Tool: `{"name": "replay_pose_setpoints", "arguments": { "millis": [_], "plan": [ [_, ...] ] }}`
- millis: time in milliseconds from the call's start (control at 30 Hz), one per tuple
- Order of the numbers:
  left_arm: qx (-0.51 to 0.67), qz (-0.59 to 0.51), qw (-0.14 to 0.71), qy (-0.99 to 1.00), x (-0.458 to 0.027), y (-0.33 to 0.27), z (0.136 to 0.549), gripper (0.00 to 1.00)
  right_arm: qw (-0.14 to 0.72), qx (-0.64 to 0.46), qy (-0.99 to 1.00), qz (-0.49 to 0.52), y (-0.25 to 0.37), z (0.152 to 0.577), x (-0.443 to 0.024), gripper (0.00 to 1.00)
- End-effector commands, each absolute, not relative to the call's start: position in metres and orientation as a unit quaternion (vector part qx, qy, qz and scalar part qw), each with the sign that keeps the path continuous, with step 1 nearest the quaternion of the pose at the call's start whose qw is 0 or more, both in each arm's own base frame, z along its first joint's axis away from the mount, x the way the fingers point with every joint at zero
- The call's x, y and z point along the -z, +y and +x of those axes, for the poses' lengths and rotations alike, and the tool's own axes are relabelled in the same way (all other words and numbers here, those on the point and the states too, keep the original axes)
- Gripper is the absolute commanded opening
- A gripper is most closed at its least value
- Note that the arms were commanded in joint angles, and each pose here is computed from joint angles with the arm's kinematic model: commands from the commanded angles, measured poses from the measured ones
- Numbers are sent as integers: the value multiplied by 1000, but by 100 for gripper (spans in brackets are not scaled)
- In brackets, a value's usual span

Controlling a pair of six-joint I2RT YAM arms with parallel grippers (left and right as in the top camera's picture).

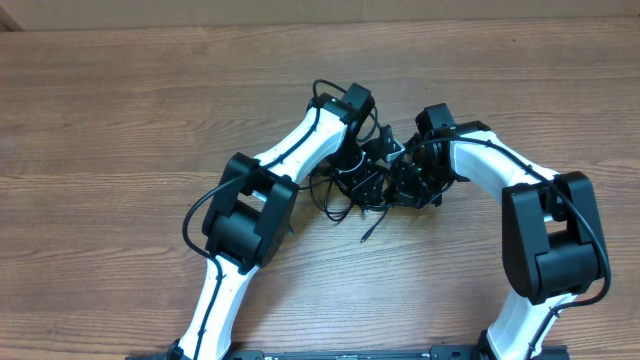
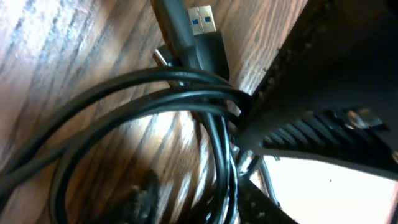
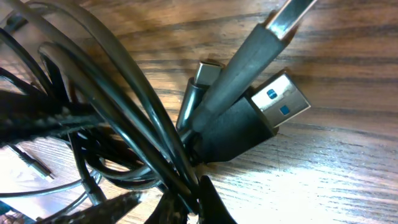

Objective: Untangle cables

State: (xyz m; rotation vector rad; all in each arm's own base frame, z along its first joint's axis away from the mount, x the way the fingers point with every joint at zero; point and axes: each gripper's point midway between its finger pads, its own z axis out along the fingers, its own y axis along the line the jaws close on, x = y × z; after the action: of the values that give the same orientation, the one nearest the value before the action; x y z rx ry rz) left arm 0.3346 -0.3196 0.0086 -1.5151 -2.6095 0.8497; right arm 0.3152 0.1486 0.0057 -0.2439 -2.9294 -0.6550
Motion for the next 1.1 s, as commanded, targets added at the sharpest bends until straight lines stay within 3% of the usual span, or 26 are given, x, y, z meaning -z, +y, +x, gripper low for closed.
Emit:
{"name": "replay_pose_setpoints", "arguments": {
  "millis": [0,300,333,367,400,633,900,1067],
  "plan": [
    [-266,-469,60,-840,29,-317,313,38,62,211,-972,-87,144,317,-3,4],
    [-285,-450,94,-841,26,-316,299,39,62,213,-971,-87,144,317,-3,4],
    [-284,-449,95,-841,26,-315,298,30,62,215,-971,-86,145,317,-4,4],
    [-284,-449,96,-842,26,-315,298,12,61,215,-971,-86,145,318,-4,4],
    [-281,-447,97,-843,26,-314,298,4,61,216,-971,-86,145,318,-4,4],
    [-176,-366,75,-911,21,-291,331,4,61,270,-955,-107,143,326,-13,4],
    [-200,-305,-61,-929,-73,-292,381,4,56,339,-932,-120,145,337,-27,4],
    [-213,-302,-129,-920,-136,-285,389,4,53,339,-932,-119,145,338,-27,4]
  ]
}}
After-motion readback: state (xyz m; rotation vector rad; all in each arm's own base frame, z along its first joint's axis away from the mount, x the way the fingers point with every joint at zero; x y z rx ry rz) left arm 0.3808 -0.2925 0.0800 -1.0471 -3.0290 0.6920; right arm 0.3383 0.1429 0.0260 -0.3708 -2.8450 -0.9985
